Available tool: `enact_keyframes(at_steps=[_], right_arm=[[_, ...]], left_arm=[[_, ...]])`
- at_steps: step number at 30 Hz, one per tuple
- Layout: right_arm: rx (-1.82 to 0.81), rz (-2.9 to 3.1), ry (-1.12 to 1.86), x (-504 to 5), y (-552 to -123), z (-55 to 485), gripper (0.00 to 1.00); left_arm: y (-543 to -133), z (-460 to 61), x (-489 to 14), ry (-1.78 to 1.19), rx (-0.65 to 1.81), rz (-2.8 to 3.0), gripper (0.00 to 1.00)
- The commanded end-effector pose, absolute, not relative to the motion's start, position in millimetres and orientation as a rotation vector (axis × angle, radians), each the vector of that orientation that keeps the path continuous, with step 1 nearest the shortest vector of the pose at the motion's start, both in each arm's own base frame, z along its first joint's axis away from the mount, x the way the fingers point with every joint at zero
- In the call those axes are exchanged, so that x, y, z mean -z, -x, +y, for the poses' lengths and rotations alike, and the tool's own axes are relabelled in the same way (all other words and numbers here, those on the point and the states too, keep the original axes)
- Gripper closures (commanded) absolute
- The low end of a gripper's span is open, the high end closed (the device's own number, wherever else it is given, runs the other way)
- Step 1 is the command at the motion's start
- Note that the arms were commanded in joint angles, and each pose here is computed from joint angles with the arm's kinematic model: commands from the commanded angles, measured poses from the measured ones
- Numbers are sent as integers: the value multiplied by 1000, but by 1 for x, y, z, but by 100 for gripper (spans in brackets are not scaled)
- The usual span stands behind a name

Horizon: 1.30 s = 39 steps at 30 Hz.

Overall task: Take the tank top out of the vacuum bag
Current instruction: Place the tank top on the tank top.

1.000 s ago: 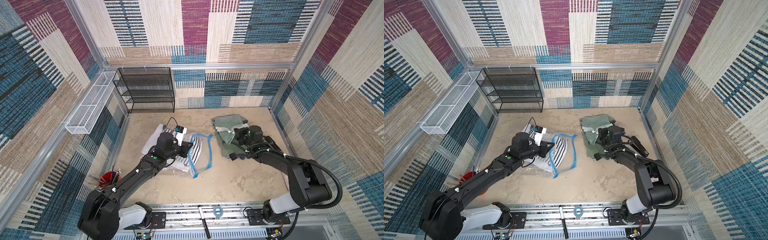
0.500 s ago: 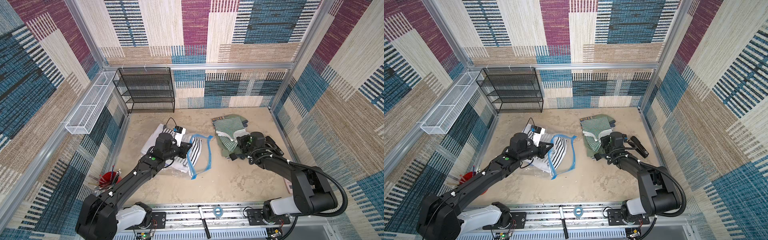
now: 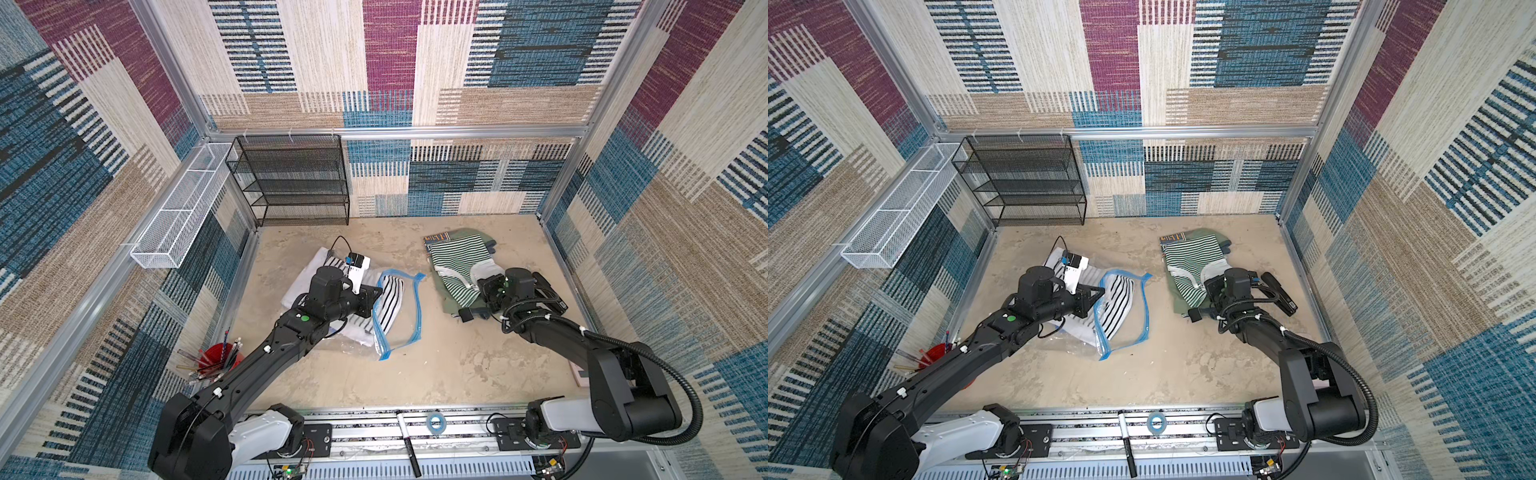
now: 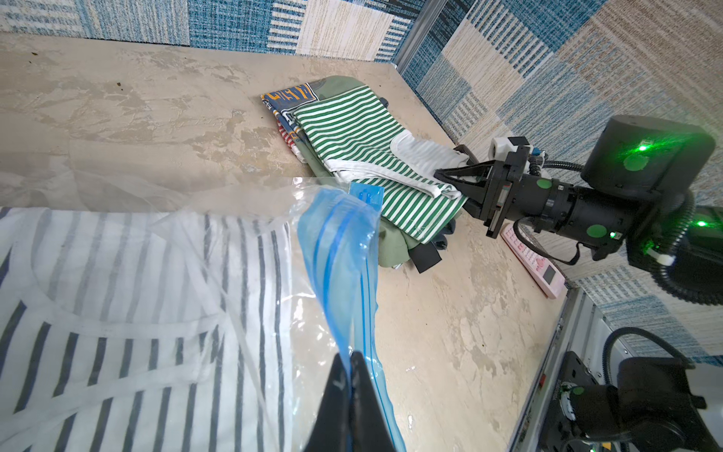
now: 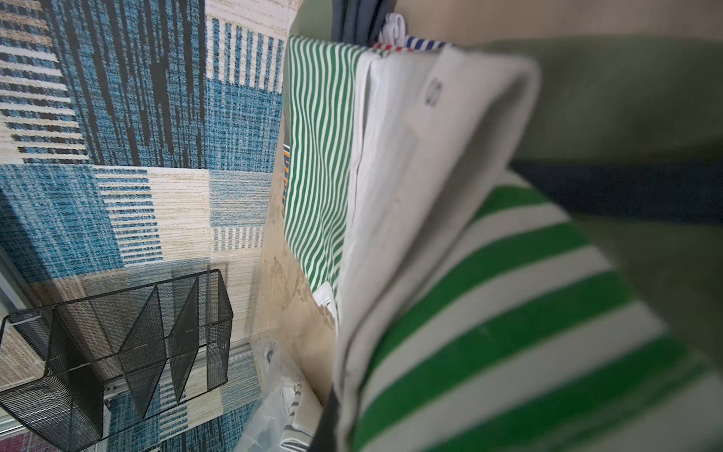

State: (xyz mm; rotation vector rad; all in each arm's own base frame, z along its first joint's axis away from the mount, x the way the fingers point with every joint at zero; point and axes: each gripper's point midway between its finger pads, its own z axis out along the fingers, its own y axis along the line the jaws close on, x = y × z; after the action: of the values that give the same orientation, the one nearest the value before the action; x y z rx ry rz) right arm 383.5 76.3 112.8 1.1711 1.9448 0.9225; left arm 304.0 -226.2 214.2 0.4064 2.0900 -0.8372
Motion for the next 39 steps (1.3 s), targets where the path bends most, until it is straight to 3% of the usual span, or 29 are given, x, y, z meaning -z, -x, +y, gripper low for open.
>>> enact_keyframes(at_steps=[1,13,24,39], right_arm=[[-903,1952,-1160,-110,-380,73,100],[-894,1998,-1195,-84,-368,68,96],[-856,2027,-1160,-77,-365,59,85],[-565,2056,-1048,-100,-330,15,33]], left_arm=[[-305,-225,-219,-399,828,2083,100],[-303,-221,-217,-385,815,2084,100],[-304,-218,-216,-381,788,2094,100],[-305,-215,-222,-390,761,2092,100]])
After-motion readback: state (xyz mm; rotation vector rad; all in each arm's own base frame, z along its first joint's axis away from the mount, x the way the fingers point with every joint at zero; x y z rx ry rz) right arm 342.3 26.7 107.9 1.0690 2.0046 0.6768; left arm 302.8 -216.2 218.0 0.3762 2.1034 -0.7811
